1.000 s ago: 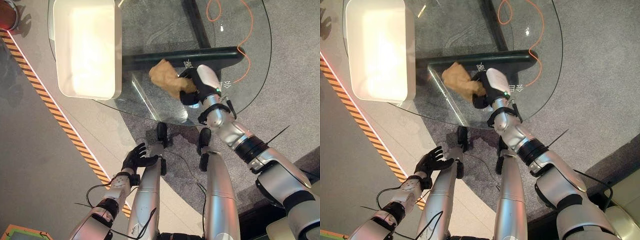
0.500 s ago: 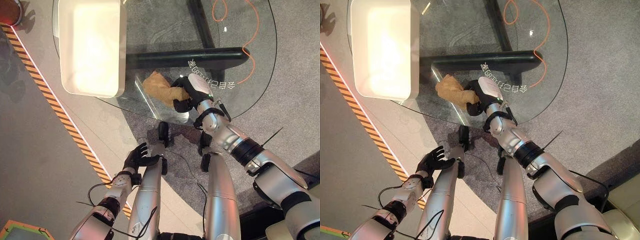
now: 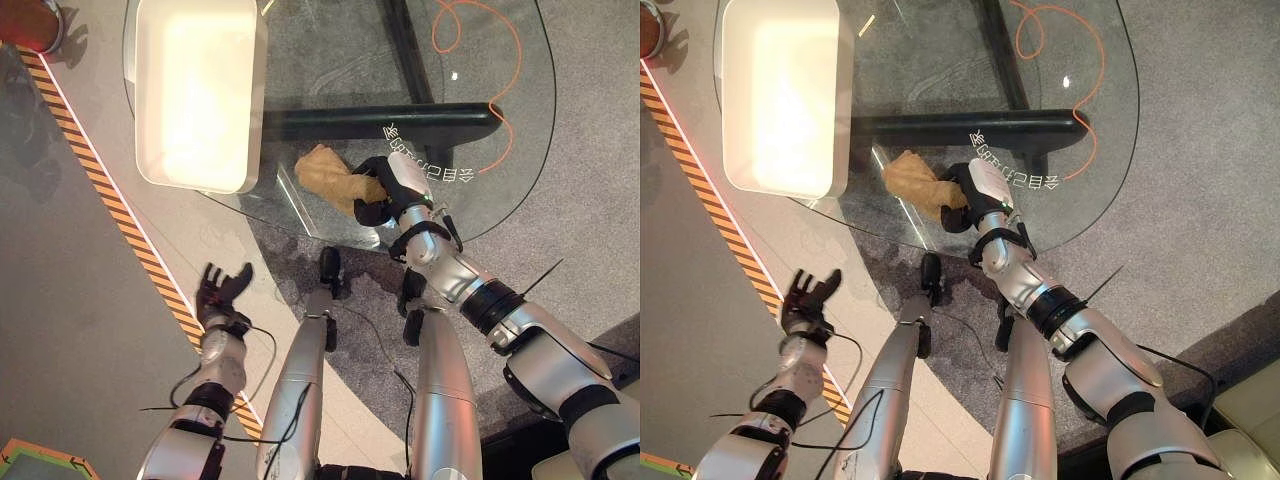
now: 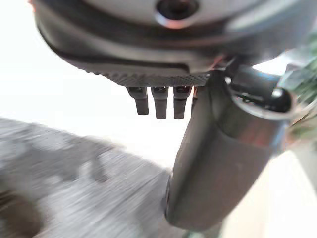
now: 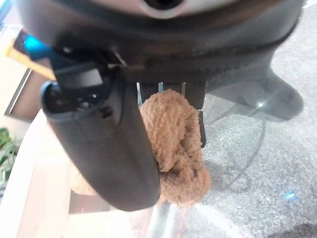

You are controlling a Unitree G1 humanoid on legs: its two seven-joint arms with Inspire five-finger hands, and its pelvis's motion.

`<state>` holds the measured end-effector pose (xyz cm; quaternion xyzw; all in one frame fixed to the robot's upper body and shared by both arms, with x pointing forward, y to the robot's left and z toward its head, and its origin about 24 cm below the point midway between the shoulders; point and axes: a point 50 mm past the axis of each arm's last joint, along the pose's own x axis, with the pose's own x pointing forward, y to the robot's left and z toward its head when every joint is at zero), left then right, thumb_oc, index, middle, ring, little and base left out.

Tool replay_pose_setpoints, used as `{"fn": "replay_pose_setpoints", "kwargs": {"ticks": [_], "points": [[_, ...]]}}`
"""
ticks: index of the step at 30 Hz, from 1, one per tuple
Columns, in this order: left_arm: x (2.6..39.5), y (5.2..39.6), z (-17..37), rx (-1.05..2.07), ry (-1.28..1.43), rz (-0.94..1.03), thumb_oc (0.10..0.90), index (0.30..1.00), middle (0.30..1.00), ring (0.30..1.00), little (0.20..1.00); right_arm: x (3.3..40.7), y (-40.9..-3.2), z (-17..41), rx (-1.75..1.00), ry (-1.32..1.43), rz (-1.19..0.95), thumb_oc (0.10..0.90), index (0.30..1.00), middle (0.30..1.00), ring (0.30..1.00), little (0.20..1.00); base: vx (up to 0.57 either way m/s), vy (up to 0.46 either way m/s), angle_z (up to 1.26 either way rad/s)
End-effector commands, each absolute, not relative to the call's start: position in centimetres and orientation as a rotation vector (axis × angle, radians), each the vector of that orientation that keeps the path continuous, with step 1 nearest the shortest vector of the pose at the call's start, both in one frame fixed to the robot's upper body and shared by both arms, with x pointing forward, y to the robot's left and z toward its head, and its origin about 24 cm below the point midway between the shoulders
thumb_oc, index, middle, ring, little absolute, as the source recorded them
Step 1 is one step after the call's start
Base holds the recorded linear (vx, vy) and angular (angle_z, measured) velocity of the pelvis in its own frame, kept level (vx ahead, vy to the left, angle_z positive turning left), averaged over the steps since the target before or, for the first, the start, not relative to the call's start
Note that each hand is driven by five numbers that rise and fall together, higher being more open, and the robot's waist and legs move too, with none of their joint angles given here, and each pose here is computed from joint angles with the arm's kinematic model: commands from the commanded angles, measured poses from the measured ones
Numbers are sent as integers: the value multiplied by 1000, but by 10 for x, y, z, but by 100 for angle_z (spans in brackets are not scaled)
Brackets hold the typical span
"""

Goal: Wipe the table with a cloth and put it in the basket.

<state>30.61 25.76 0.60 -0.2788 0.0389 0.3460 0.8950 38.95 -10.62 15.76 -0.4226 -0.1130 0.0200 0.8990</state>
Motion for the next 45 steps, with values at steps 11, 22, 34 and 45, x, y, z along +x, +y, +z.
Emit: {"fn": "replay_pose_setpoints", "kwargs": {"ticks": [11,22,34,45], "points": [[315,293,148,-555,-648,942,800,900,900,900,900,369,-93,227,-494,-603,-97,100,300,300,300,200,-11,-50,1],[302,202,227,-523,-939,156,800,900,900,900,900,329,-102,247,-300,-832,-81,100,300,300,300,200,1,-12,-1],[300,160,227,-703,-837,-302,800,900,900,900,900,295,-95,264,-210,-1026,20,100,300,300,300,200,3,8,-1],[305,132,232,-804,-732,-568,800,900,900,900,900,276,-91,282,-172,-1151,58,100,300,300,300,200,2,1,-1]]}}
